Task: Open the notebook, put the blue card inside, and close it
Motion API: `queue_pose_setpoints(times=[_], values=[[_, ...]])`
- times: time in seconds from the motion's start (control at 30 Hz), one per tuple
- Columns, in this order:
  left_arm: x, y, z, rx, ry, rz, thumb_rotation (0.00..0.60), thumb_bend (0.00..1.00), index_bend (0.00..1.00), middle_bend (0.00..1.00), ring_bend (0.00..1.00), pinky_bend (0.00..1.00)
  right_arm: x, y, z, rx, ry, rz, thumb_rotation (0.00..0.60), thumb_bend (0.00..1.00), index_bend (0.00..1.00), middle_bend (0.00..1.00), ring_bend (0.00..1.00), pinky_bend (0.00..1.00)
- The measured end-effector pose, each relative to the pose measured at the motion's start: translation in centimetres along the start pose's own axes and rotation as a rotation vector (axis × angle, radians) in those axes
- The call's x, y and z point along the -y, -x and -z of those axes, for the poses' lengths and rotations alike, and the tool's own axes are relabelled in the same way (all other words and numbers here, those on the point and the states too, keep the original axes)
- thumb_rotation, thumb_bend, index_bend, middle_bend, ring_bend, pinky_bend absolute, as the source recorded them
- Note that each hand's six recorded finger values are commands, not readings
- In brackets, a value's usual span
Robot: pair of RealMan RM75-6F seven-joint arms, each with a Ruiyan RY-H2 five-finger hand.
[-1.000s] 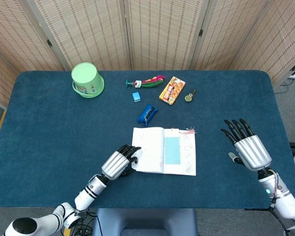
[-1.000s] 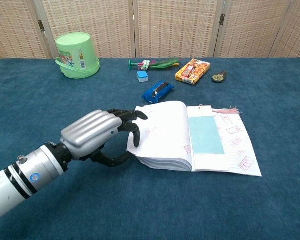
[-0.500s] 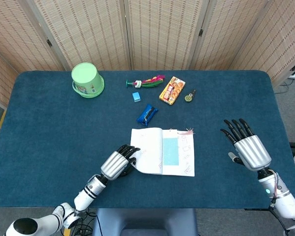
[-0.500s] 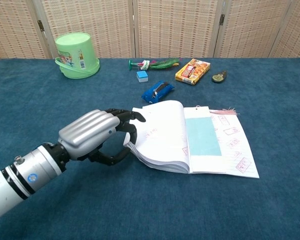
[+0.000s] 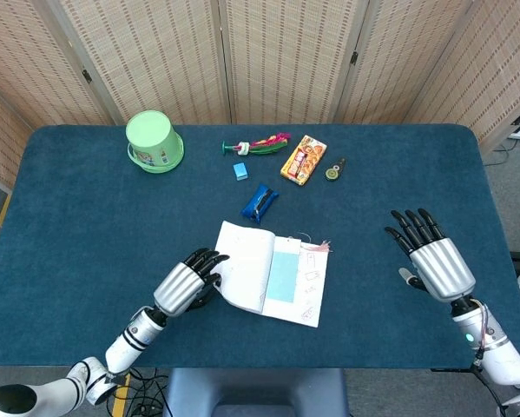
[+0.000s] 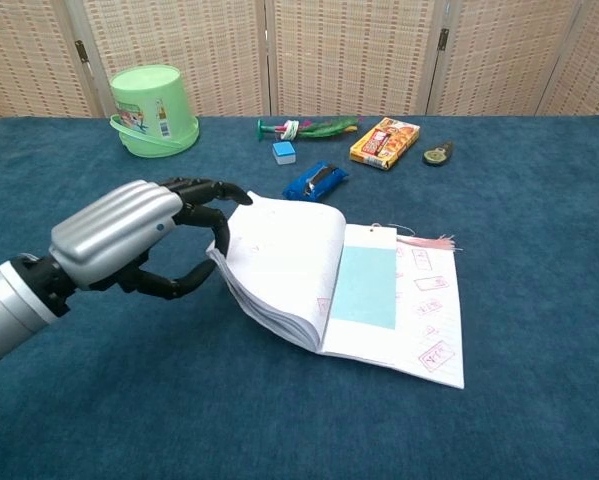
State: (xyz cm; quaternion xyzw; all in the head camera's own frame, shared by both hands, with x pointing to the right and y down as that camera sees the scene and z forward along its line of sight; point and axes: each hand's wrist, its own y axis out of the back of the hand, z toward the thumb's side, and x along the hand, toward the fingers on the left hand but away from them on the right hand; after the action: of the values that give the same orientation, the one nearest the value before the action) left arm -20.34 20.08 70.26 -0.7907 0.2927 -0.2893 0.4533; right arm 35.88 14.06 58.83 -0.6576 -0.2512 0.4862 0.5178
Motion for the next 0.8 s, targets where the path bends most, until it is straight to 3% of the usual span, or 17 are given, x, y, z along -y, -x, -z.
queue_pose_setpoints(times=[0.33,0.8], values=[[-3.0,1.0,-1.1,0.087,-0.043,-0.044,0.600,0.53,0.60,0.21,0.19,0.21,-0.6,-0.1,-0.3,-0.008,-0.002,0.028,0.600,0.17,0.17,0.02,0.00,0.00],[-5.3,-2.4,-8.9,0.363,-0.147,-0.076,0.600,0.53,0.60,0.21,0.19,0.21,-1.2,-1.0,0.7,0.026,0.006,0.053,0.600,0.17,0.17,0.03,0.00,0.00]])
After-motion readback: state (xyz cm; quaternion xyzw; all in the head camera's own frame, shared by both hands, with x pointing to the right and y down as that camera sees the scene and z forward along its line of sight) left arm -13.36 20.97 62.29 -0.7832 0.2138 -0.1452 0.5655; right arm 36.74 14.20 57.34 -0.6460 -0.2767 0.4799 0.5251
